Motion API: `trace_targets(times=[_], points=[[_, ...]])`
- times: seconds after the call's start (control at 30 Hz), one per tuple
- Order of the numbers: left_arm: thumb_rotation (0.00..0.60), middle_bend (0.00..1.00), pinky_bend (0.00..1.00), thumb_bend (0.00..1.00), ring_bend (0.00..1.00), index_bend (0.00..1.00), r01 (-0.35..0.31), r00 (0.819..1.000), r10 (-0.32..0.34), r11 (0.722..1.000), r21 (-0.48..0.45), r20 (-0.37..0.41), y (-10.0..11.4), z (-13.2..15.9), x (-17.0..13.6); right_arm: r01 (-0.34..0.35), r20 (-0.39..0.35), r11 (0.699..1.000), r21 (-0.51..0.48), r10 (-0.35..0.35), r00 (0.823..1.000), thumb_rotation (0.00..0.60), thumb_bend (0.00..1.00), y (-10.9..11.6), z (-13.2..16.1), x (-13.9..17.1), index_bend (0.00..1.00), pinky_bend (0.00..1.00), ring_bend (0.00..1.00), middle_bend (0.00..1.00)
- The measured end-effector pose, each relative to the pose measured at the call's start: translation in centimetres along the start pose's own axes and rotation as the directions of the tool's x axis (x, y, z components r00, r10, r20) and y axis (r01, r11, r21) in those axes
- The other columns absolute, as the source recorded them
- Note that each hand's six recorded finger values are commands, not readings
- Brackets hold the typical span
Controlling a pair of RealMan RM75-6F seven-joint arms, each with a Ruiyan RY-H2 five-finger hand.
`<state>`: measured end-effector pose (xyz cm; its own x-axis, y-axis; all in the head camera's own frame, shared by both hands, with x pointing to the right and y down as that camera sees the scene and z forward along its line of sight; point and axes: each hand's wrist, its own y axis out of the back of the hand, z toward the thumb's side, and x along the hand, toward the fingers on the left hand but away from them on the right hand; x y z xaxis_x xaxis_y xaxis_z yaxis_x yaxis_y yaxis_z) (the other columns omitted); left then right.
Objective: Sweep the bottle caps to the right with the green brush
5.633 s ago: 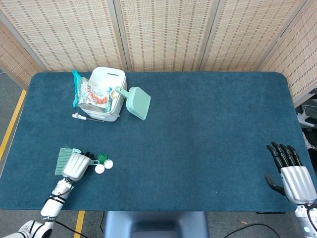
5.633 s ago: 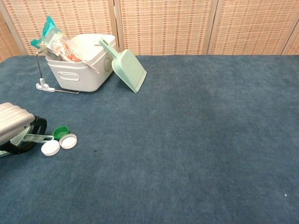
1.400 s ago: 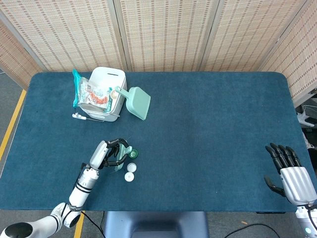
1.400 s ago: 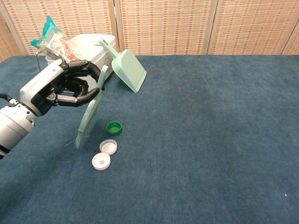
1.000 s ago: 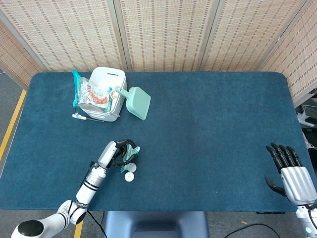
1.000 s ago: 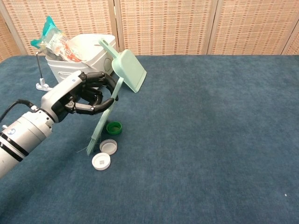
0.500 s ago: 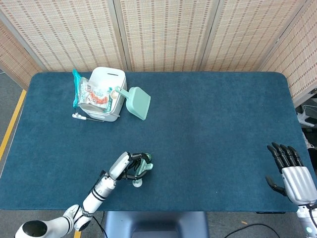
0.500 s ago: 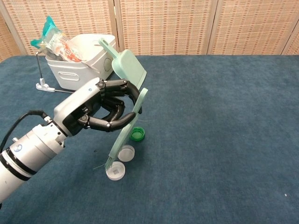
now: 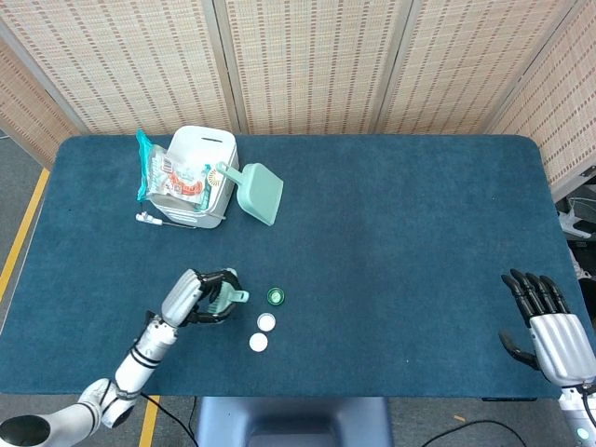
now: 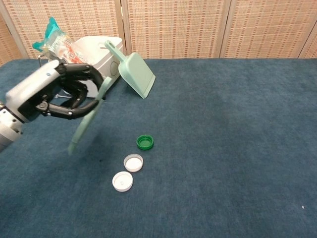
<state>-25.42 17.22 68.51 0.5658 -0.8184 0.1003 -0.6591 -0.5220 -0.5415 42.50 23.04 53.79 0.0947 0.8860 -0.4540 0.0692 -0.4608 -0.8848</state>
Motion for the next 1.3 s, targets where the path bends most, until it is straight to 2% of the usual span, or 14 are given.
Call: trace_targets(times=[0.13,0.23,0.4,0.5,0.6,0.7,0.8,0.87,1.0,1.1,1.13,1.2,1.27,1.3], points=[[0.600,0.93,0.92,0.77,0.77,0.78,0.012,0.999,-0.006,0.983,0.181,-0.033,2.0,-1.3,-1.7,-0.006,-0.008,1.000,0.002,0.006,1.000,0.600,0.27,-0.2,0.3,0.1,0.00,0.00,0.00,0.01],[0.600,0.93,0.92,0.77,0.77,0.78,0.043,0.997,-0.021,0.942,0.332,-0.067,2.6,-2.1,-3.3,0.000,-0.010,1.000,0.005,0.000,1.000,0.600,0.27,-0.1,0.5,0.2,0.00,0.00,0.00,0.01],[0.600,0.92,0.92,0.76,0.77,0.77,0.148,0.986,-0.078,0.825,0.545,-0.148,1.7,-3.5,-5.8,-0.002,-0.018,1.000,0.002,0.002,1.000,0.600,0.27,-0.2,0.8,0.3,0.00,0.00,0.00,0.01],[0.600,0.89,0.91,0.73,0.77,0.73,0.224,0.971,-0.121,0.752,0.620,-0.204,0.3,-4.6,-6.8,-0.005,-0.026,1.000,0.001,0.005,1.000,0.600,0.27,-0.2,0.9,0.4,0.00,0.00,0.00,0.01],[0.600,0.77,0.91,0.61,0.77,0.58,0.269,0.960,-0.146,0.715,0.645,-0.238,-0.8,-5.5,-7.1,-0.004,-0.027,1.000,-0.005,0.004,1.000,0.600,0.27,-0.1,0.8,0.5,0.00,0.00,0.00,0.01],[0.600,0.51,0.90,0.50,0.75,0.32,0.285,0.956,-0.154,0.701,0.654,-0.250,-1.3,-6.0,-7.2,-0.002,-0.026,1.000,-0.007,0.002,1.000,0.600,0.27,0.0,0.7,0.5,0.00,0.00,0.00,0.01],[0.600,0.18,0.89,0.40,0.73,0.05,0.303,0.949,-0.164,0.718,0.627,-0.270,-1.5,-6.3,-7.3,-0.004,-0.023,1.000,-0.007,0.004,1.000,0.600,0.27,0.0,0.6,0.4,0.00,0.00,0.00,0.01],[0.600,0.04,0.89,0.37,0.71,0.00,0.301,0.947,-0.166,0.749,0.590,-0.274,-1.6,-6.2,-7.2,-0.005,-0.023,1.000,-0.006,0.005,1.000,0.600,0.27,0.0,0.6,0.4,0.00,0.00,0.00,0.01],[0.600,0.00,0.89,0.34,0.70,0.00,0.266,0.953,-0.151,0.828,0.493,-0.262,-1.6,-5.3,-6.8,-0.006,-0.026,1.000,-0.004,0.006,1.000,0.600,0.27,-0.1,0.7,0.4,0.00,0.00,0.00,0.01],[0.600,0.00,0.89,0.34,0.68,0.00,0.243,0.958,-0.144,0.866,0.437,-0.247,-1.4,-4.4,-6.5,-0.006,-0.027,1.000,-0.003,0.006,1.000,0.600,0.27,-0.1,0.8,0.5,0.00,0.00,0.00,0.01],[0.600,0.00,0.87,0.33,0.64,0.00,0.236,0.960,-0.142,0.873,0.427,-0.241,-1.3,-4.1,-6.4,-0.005,-0.026,1.000,-0.003,0.005,1.000,0.600,0.27,-0.1,0.8,0.5,0.00,0.00,0.00,0.01],[0.600,0.00,0.73,0.33,0.46,0.00,0.214,0.966,-0.129,0.885,0.413,-0.224,-0.7,-3.3,-6.2,-0.003,-0.026,1.000,-0.002,0.003,1.000,0.600,0.27,-0.1,0.8,0.5,0.00,0.00,0.00,0.01],[0.600,0.00,0.43,0.33,0.13,0.00,0.195,0.971,-0.115,0.891,0.410,-0.211,0.3,-2.6,-6.4,-0.004,-0.025,1.000,0.000,0.004,1.000,0.600,0.27,-0.1,0.7,0.5,0.00,0.00,0.00,0.01],[0.600,0.00,0.33,0.33,0.06,0.00,0.184,0.973,-0.106,0.893,0.411,-0.205,1.1,-2.1,-6.7,-0.004,-0.024,1.000,0.002,0.004,1.000,0.600,0.27,-0.1,0.7,0.5,0.00,0.00,0.00,0.01]])
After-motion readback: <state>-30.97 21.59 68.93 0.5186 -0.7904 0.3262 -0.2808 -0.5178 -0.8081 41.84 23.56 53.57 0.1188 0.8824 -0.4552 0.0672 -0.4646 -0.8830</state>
